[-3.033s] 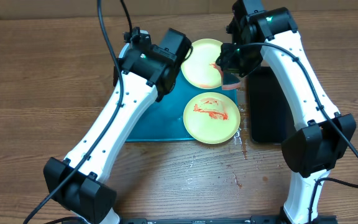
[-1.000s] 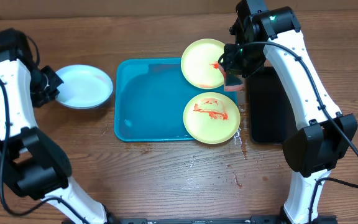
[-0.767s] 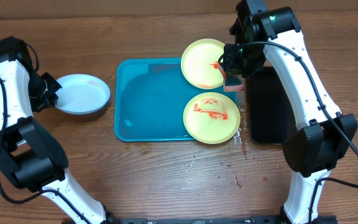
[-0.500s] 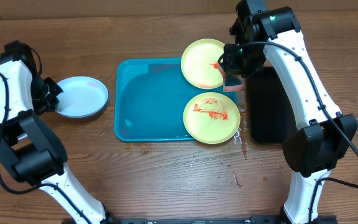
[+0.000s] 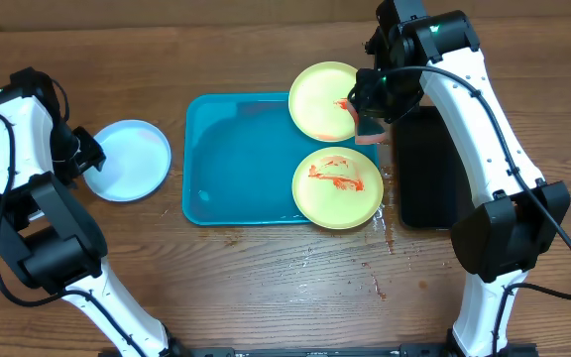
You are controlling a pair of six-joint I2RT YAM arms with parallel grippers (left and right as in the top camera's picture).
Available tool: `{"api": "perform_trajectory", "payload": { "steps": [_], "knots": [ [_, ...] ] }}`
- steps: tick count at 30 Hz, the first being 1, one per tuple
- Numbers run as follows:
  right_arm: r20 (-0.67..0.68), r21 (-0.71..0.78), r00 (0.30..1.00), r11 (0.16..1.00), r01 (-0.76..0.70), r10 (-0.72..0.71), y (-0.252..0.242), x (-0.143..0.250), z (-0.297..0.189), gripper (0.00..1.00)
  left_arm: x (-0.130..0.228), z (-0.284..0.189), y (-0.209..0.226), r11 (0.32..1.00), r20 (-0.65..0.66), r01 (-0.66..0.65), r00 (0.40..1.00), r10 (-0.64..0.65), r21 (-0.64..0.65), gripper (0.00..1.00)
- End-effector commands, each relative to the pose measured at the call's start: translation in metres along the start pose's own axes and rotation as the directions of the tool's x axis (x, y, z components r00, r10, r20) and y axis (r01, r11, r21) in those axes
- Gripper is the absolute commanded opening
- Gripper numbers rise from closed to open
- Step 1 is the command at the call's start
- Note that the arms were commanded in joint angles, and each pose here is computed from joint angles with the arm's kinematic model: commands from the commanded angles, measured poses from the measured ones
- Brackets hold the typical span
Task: Clean dirty plates on tray and stack at the side
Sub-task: 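Carry the white plate left of the tray and set it on the table, then move the left gripper to the lower yellow plate and grip its rim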
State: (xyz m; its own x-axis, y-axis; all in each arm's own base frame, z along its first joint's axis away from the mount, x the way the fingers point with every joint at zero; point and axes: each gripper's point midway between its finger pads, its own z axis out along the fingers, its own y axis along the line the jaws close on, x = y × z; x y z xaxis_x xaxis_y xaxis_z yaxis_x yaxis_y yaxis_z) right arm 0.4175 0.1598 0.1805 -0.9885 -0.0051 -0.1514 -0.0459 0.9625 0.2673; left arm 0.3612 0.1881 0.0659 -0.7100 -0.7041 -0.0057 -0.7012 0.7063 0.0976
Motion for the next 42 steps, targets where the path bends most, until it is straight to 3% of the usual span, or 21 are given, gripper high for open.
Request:
{"api": "perform_trajectory", "payload": {
  "steps": [1,6,11,15,20,26,33,42],
  "knots": [
    [0.019,-0.017,1.000,1.000,0.005,-0.005,0.004,-0.004,-0.005,0.04,0.005,-0.017,-0.017,0.990,0.014,-0.090,0.996,0.089,0.112,0.53],
    [0.019,-0.017,1.000,1.000,0.005,-0.004,0.004,-0.004,-0.005,0.04,0.020,-0.066,-0.052,0.937,0.126,-0.260,0.964,0.236,0.233,0.54],
    [0.019,-0.017,1.000,1.000,0.005,-0.005,0.004,-0.004,-0.005,0.04,0.060,-0.116,-0.108,0.812,0.243,-0.472,0.880,0.409,0.343,0.56],
    [0.019,-0.017,1.000,1.000,0.005,-0.004,0.004,-0.004,-0.005,0.04,0.111,-0.128,-0.157,0.708,0.228,-0.561,0.825,0.517,0.428,0.56],
    [0.018,-0.017,1.000,1.000,0.005,-0.004,0.004,-0.003,-0.005,0.04,0.167,-0.112,-0.194,0.732,0.109,-0.531,0.834,0.541,0.427,0.52],
    [0.011,-0.015,1.000,1.000,0.004,-0.003,0.003,-0.002,-0.005,0.05,0.223,-0.072,-0.221,0.702,0.061,-0.589,0.782,0.621,0.401,0.53],
    [0.009,-0.014,1.000,1.000,0.003,-0.002,0.003,-0.001,-0.005,0.05,0.254,-0.044,-0.232,0.703,0.039,-0.595,0.773,0.633,0.389,0.50],
    [0.006,-0.014,1.000,1.000,0.002,-0.002,0.003,0.000,-0.005,0.05,0.275,-0.040,-0.253,0.729,0.125,-0.623,0.778,0.616,0.285,0.53]
  ]
}}
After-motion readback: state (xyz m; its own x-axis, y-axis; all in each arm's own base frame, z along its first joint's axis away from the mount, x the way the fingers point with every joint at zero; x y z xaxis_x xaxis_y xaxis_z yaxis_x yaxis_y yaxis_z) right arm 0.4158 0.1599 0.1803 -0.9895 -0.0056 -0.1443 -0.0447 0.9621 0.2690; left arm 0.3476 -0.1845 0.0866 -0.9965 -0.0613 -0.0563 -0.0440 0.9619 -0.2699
